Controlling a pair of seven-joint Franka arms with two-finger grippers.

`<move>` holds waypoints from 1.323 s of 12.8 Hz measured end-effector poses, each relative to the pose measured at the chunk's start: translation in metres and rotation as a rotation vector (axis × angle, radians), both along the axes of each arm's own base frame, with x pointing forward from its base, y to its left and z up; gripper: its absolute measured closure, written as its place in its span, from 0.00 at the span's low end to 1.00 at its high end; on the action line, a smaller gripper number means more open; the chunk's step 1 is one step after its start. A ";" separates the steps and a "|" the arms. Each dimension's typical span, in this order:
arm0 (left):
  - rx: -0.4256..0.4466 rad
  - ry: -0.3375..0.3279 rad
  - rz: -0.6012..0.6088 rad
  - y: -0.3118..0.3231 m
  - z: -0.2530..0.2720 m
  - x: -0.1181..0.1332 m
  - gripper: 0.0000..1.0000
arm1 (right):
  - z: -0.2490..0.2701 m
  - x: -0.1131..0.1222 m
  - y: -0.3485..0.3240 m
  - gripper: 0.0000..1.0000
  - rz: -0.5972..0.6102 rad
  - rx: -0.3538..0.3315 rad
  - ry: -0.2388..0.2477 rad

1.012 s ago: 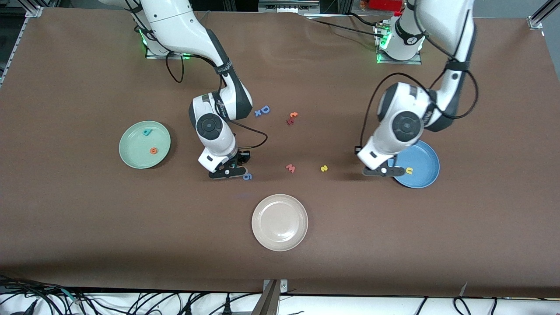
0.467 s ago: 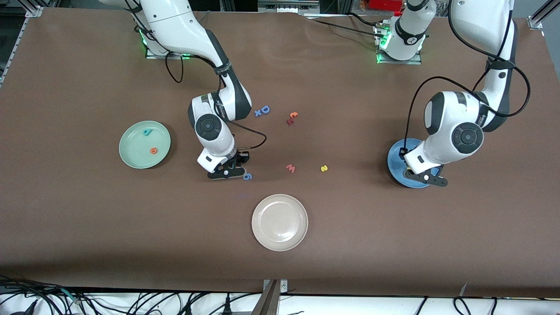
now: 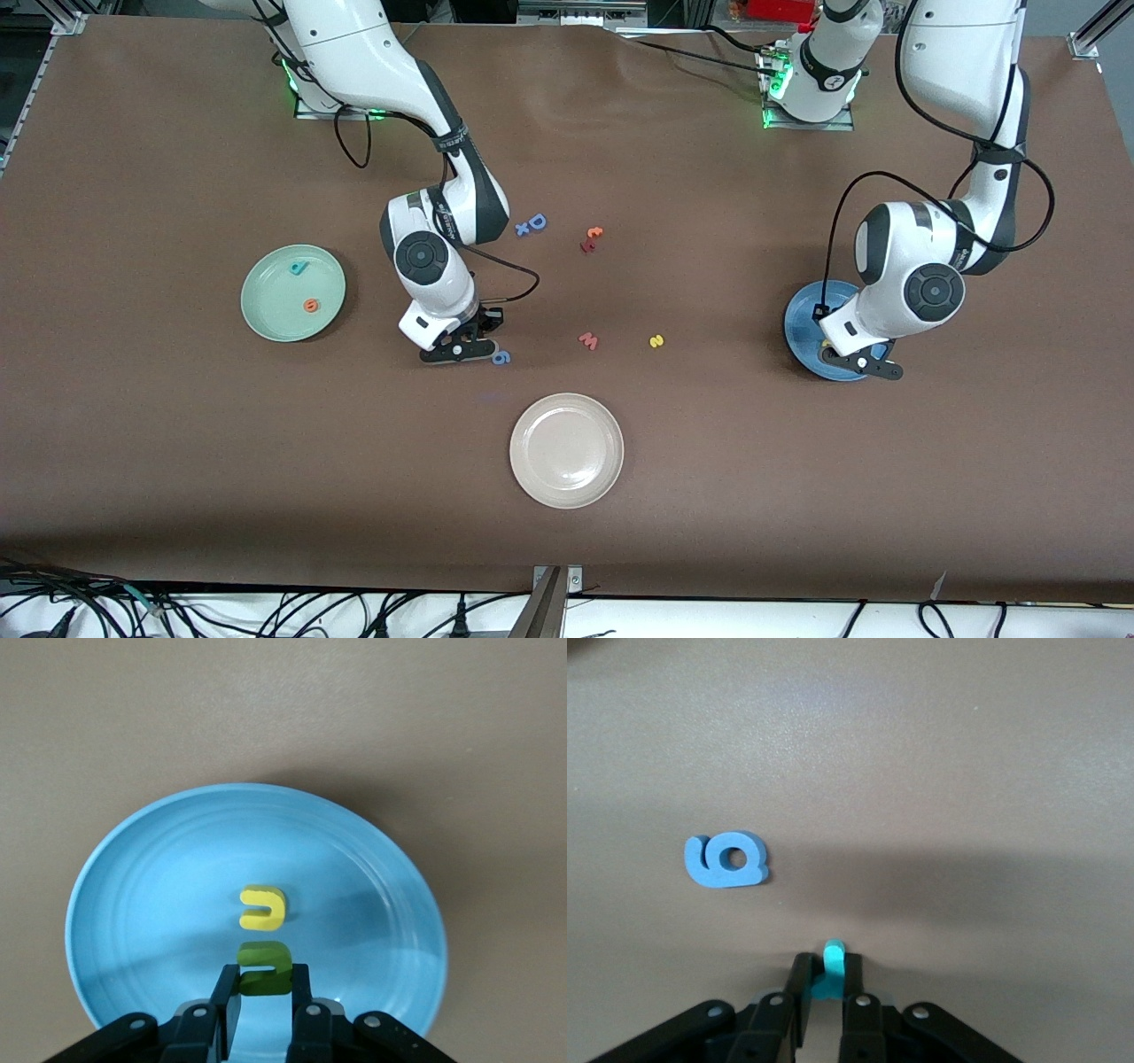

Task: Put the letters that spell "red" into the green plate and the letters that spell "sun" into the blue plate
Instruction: 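Carry the teal j to the green plate while the left gripper reaches the yellow 2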

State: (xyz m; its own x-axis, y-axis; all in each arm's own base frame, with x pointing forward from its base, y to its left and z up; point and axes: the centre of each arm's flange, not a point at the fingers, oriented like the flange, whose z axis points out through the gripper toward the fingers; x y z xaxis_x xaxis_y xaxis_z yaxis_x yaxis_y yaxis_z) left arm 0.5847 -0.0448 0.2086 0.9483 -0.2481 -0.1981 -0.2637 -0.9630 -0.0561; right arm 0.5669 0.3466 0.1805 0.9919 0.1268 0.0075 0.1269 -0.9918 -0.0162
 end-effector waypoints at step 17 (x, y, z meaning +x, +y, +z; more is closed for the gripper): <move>-0.157 -0.058 0.145 -0.060 0.016 -0.003 0.01 | 0.061 -0.003 -0.315 0.82 0.360 -0.049 0.323</move>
